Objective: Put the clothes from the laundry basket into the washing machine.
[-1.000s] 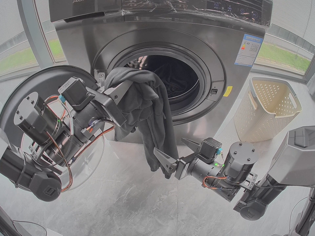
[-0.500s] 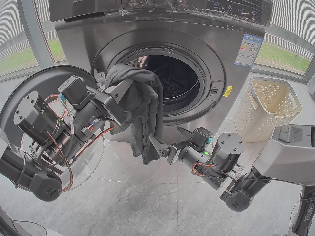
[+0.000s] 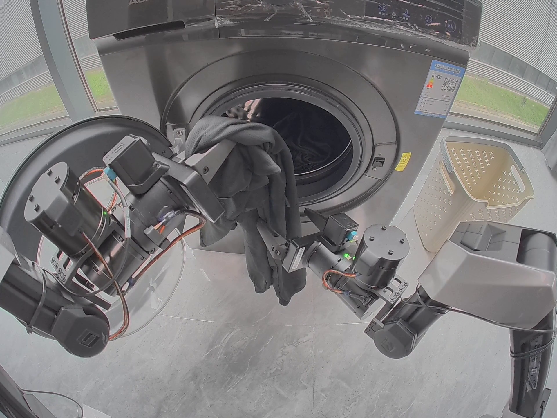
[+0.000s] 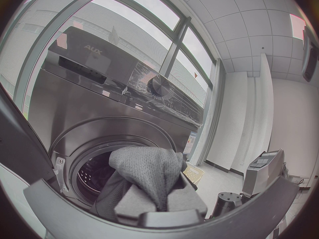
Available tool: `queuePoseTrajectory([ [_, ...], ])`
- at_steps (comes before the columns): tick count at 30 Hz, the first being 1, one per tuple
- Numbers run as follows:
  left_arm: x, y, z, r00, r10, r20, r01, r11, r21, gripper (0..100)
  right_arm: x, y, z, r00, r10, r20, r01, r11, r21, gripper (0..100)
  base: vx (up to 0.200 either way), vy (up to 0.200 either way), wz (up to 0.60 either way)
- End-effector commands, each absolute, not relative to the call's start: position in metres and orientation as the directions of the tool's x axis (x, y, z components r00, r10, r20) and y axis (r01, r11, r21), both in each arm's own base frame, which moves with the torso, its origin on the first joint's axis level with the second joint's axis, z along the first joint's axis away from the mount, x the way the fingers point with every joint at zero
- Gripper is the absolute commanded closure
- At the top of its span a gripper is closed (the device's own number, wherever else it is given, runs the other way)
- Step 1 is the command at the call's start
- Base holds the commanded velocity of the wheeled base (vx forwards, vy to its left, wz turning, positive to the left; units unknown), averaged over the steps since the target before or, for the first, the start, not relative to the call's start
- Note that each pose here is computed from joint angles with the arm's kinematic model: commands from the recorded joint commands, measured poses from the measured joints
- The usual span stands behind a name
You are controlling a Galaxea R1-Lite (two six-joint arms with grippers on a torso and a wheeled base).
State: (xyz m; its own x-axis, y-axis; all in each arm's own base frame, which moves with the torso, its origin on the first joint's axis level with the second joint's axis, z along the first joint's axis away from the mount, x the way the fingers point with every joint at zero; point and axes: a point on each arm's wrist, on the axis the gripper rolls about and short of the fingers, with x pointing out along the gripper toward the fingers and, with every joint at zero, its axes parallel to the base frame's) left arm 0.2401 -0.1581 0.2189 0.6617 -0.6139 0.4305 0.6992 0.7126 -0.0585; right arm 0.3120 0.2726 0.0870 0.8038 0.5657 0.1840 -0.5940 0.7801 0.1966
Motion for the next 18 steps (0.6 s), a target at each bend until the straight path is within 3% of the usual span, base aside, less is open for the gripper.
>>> queuePoseTrajectory([
  [1,0.240,-0.157,0.218,0.663,-0.613,0.429,0.698,0.714,-0.059,100,0.325,0.266,0.079,0.823,0.539,0.180,-0.567,0.800,0.195,0,0.000,0.000,0.00],
  [10,0.240,-0.156,0.217,0.667,-0.612,0.425,0.696,0.716,-0.061,100,0.328,0.240,0.109,0.841,0.487,0.236,-0.532,0.823,0.201,0,0.000,0.000,0.00],
  [18,0.240,-0.157,0.218,0.665,-0.614,0.426,0.698,0.713,-0.061,100,0.333,0.238,0.093,0.855,0.482,0.194,-0.515,0.833,0.201,0,0.000,0.000,0.00],
])
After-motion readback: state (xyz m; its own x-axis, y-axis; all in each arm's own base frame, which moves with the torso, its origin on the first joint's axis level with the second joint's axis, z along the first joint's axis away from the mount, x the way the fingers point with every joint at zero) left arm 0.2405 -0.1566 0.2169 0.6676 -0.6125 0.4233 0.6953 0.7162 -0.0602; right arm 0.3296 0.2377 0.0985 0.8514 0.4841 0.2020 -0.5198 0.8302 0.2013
